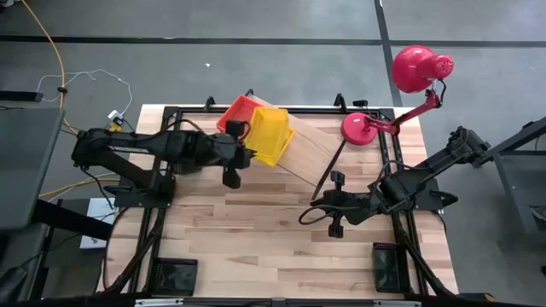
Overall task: Stack baskets on shelf by color
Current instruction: Stack the yellow bin on top of the yellow bin on the shelf
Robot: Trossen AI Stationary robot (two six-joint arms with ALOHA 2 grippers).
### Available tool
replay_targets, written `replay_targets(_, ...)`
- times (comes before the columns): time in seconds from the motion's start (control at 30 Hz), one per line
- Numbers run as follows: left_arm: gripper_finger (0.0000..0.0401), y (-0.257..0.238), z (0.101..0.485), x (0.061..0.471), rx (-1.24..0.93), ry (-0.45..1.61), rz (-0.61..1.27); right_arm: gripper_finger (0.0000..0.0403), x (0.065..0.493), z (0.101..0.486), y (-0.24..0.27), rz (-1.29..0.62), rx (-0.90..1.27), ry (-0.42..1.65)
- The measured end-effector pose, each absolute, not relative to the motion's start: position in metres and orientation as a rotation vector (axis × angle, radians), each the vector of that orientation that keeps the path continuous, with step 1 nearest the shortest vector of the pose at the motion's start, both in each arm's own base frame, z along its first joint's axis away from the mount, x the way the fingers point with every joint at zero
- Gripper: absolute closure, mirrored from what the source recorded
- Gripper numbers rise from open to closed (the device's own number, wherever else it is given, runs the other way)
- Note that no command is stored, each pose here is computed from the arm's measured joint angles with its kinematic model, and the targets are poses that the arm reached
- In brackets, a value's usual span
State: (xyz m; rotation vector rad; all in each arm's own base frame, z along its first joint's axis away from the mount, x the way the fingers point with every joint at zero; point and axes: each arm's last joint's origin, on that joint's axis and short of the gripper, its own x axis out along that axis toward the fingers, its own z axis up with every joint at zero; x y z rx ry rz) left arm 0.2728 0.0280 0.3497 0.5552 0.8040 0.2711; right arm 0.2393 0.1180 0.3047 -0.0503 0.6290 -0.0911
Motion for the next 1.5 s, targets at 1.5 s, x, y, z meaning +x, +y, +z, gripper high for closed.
replay_targets(1.5, 0.0264, 0.006, 0.351, 0.29, 0.59, 0.856, 0.255, 0.0403, 0.239, 0.304, 0.118, -0.092, -0.053, 0.632)
